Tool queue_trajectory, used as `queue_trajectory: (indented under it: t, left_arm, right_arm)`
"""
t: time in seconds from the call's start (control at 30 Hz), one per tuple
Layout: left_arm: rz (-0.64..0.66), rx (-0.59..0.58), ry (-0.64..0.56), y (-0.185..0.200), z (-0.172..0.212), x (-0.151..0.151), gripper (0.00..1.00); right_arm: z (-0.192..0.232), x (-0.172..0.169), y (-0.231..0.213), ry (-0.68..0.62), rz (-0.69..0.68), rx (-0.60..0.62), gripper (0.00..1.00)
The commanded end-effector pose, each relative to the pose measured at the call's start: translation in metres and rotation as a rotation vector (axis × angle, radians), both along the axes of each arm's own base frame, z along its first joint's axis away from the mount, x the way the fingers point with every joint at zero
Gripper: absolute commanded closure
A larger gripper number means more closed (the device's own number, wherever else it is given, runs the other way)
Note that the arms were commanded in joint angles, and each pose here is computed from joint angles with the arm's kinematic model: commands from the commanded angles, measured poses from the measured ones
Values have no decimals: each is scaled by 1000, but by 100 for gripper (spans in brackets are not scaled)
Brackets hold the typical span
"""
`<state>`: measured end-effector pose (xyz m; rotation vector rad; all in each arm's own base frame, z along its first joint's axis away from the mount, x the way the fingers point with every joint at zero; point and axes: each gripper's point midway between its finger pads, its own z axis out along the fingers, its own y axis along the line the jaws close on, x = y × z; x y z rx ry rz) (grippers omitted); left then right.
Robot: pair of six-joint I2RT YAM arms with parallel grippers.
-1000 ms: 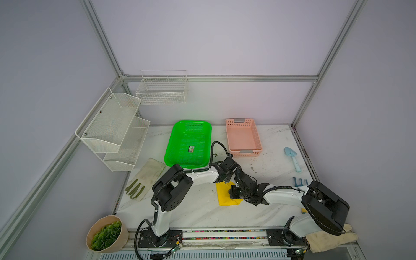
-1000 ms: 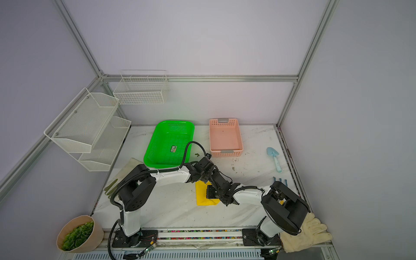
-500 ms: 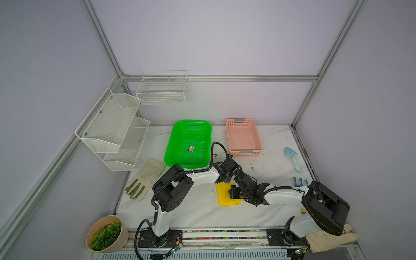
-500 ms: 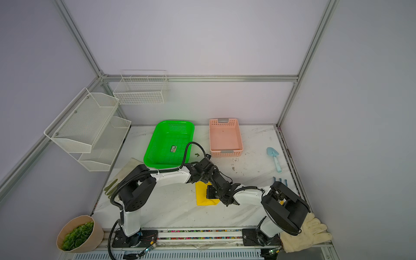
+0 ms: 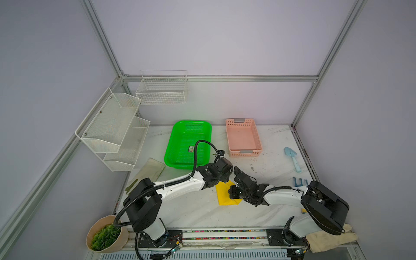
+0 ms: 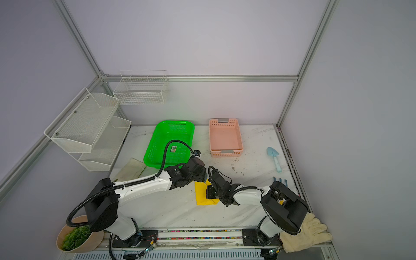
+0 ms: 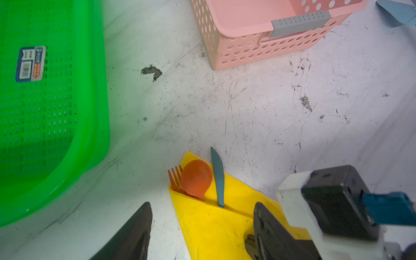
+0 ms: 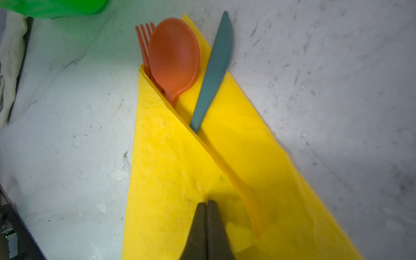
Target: Place the utensils on the paper napkin and roll it up
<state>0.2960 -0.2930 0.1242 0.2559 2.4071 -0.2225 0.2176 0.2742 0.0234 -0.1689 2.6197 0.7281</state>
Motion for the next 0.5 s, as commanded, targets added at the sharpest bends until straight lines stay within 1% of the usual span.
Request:
queue_trajectory:
  t: [0.0,0.07,0.2,0.33,0.4,0.47]
  left_arm:
    - [26,61,110,9,-44,-31,34]
    - [32,66,136,7,-56,-40,38]
    - [40,100,136,5,-63,-48,38]
    - [55,133,138,9,-69,-48,36]
    - [70,151,137,13,-73,-48,37]
    - [97,166,142,18,-78,-48,39]
  right_arm:
    - [-47,-33,-33,143,19,-165,100]
    - [-48,-33,-33,145,21,-163,100]
    - [-47,-33,-33,143,22,-160,100]
    - [-45,-33,-33,138,20,-156,100]
    - [-44,-33,-33,135,19,-155,100]
    - [-45,-33,-33,137,20,-155,100]
